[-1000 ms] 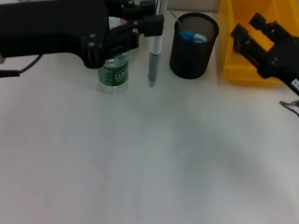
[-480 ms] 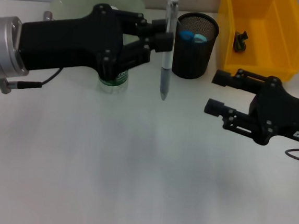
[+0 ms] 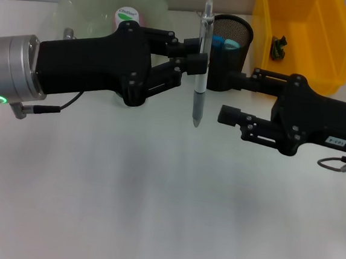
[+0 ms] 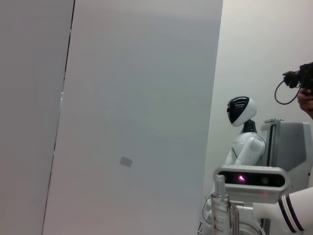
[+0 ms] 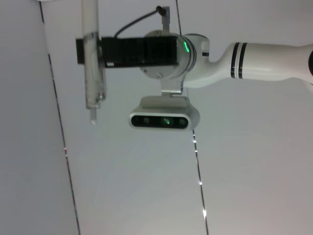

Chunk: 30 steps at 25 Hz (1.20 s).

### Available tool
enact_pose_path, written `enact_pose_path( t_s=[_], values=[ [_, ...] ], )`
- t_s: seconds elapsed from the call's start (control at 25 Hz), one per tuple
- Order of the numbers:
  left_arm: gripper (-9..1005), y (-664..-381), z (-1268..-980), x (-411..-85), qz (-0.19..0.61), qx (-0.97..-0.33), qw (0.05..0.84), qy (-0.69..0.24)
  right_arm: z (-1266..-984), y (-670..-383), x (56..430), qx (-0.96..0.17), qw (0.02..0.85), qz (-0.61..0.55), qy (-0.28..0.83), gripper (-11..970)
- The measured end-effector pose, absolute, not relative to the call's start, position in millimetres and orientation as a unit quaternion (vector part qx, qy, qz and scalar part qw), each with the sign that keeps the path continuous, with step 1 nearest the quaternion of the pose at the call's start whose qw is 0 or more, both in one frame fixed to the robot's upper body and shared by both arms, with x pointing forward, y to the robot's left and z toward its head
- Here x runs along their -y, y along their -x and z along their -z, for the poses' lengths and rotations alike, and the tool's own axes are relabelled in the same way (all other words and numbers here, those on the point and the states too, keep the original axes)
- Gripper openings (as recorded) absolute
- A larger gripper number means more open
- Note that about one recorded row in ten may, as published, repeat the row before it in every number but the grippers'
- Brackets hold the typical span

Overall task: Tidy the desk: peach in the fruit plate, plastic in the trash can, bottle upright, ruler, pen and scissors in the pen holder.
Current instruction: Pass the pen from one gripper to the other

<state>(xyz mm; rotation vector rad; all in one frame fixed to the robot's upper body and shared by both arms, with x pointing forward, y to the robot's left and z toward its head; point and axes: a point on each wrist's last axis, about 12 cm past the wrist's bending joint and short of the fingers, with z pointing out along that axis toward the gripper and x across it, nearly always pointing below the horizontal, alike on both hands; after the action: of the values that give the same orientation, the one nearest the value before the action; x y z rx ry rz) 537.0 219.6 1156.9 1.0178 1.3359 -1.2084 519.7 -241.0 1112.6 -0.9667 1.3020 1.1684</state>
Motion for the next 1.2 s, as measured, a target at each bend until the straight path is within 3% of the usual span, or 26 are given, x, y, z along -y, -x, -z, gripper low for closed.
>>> enact_pose_path(
  t_s=[1.2],
  values=[
    [180,-535.9,-1156.2,-216.2,0.508,-0.547,0.507,-0.430,-1117.4,-535.8,212.5,-0.549,0.510,-0.497,0.438,566]
  ],
)
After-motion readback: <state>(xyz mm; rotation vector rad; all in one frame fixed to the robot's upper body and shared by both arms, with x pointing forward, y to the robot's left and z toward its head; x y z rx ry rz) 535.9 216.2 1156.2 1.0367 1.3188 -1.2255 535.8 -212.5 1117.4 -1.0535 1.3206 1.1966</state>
